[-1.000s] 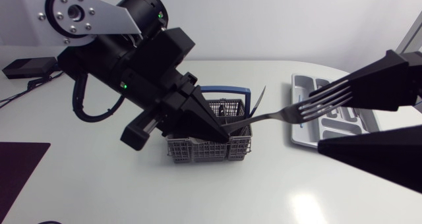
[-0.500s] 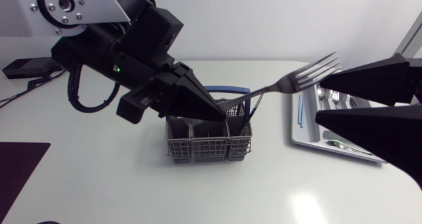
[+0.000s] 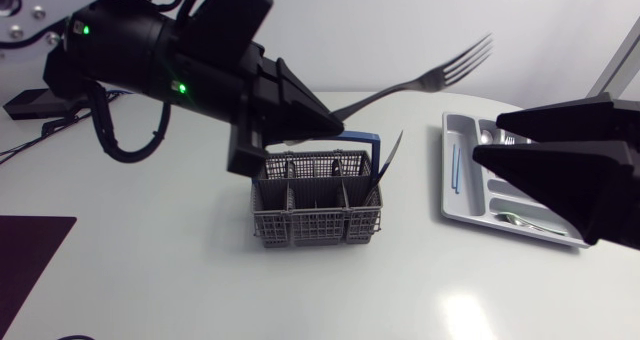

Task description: Sort the cutlery from the basket into the organizer compartments.

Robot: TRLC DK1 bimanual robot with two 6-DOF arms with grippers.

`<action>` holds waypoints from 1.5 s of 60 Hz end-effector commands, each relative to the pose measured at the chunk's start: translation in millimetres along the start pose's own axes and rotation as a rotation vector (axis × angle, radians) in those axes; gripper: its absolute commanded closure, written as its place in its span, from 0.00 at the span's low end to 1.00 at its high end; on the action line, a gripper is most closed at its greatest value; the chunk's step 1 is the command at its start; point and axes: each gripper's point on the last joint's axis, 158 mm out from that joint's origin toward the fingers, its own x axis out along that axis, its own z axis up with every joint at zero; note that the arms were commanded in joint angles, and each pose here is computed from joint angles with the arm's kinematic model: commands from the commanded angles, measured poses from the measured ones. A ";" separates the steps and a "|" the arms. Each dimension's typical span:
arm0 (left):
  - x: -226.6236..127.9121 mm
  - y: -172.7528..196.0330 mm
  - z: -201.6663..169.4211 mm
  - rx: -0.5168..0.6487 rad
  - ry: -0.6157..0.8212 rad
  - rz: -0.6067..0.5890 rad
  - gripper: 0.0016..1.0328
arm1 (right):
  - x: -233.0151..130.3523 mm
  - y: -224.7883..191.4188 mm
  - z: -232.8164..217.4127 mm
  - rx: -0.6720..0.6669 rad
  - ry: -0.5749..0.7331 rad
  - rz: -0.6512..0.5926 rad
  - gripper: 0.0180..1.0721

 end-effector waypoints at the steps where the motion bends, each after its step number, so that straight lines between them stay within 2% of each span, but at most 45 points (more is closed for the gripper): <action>1: 10.7 -14.3 -3.6 -0.011 0.012 0.029 0.97 | 8.8 -13.4 -9.4 0.042 0.032 -0.033 0.08; 12: 36.2 -6.3 -14.9 0.029 0.049 0.173 0.97 | 22.6 -30.2 -9.8 0.152 0.028 -0.055 0.09; 21: 52.8 14.1 -22.5 0.052 0.070 0.330 0.97 | 32.2 -44.4 -12.1 0.235 0.022 -0.075 0.10; 30: 51.8 37.9 -17.5 0.061 0.054 0.471 0.97 | 37.1 -59.5 -12.6 0.299 0.035 -0.093 0.11; 32: 53.3 40.1 -16.7 0.067 0.052 0.498 0.97 | 38.0 -63.6 -11.2 0.317 0.037 -0.094 0.14; 49: 70.0 49.1 -13.6 0.145 0.055 0.705 0.97 | 51.3 -79.2 9.6 0.423 0.044 -0.076 0.14; 64: 71.6 66.7 -15.0 0.160 0.056 0.829 0.97 | 69.3 -76.5 20.6 0.474 0.043 -0.047 0.22; 72: 78.2 74.5 -13.9 0.153 0.053 0.863 0.97 | 82.1 -72.2 24.5 0.481 0.061 -0.033 0.22; 83: 83.9 77.8 -7.2 0.150 0.042 0.892 0.97 | 96.6 -82.1 24.2 0.512 0.067 -0.052 0.41; 90: 82.7 80.8 -3.6 0.147 0.032 0.910 0.97 | 102.6 -85.8 19.6 0.532 0.083 -0.054 0.43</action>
